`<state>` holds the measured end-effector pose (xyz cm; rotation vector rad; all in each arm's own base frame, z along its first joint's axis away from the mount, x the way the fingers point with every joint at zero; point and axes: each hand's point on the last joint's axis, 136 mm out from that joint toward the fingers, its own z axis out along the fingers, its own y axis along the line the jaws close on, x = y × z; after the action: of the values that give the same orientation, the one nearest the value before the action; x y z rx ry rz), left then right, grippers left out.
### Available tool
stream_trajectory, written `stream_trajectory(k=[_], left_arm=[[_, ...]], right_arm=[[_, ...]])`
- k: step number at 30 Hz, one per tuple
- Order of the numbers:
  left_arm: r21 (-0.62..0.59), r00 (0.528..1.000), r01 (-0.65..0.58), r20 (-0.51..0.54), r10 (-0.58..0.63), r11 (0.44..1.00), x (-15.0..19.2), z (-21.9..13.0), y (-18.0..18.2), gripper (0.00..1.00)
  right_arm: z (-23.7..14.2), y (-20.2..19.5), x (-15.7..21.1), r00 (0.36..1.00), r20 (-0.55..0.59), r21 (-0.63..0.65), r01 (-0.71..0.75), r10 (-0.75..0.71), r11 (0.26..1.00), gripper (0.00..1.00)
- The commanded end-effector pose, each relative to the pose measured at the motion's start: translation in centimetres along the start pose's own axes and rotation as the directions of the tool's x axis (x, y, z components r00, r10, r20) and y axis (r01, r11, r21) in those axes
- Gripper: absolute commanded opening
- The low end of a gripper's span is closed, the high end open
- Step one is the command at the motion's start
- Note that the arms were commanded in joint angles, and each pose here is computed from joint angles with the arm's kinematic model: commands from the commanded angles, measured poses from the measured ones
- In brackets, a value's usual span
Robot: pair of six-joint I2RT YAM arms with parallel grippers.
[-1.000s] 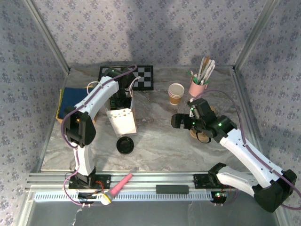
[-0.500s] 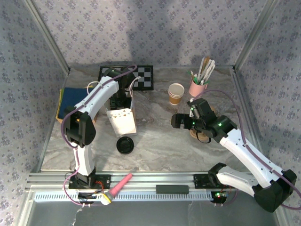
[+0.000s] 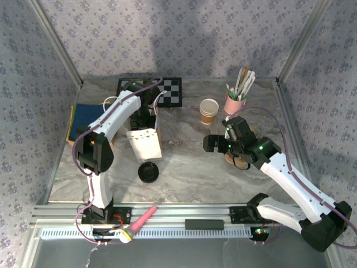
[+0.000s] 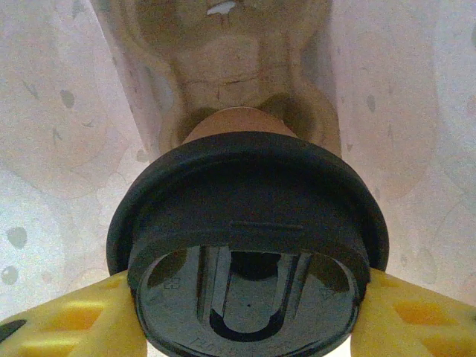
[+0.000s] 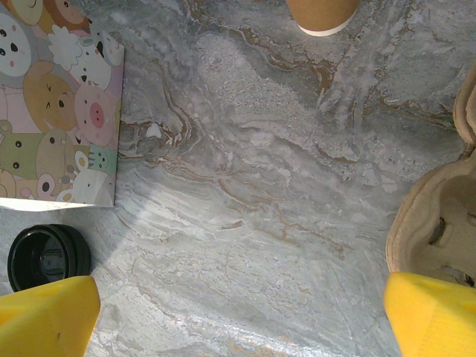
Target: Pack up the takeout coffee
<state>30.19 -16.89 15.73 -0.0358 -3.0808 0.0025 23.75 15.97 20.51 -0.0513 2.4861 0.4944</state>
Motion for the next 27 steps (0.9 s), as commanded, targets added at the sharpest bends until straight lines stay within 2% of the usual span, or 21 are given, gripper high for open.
stream_trajectory(k=[1, 27], left_arm=[[-0.01, 1.0, -0.005, -0.006, 0.004, 1.0, 0.51, -0.36, 0.62, 0.55], [-0.004, 1.0, -0.005, -0.024, 0.005, 1.0, 0.92, -0.24, 0.52, 0.55]], right_arm=[[-0.49, 0.08, -0.43, 1.0, 0.015, 0.008, -0.006, 0.006, 1.0, 1.0], [-0.36, 0.03, -0.36, 1.0, 0.015, 0.009, -0.008, 0.008, 1.0, 1.0]])
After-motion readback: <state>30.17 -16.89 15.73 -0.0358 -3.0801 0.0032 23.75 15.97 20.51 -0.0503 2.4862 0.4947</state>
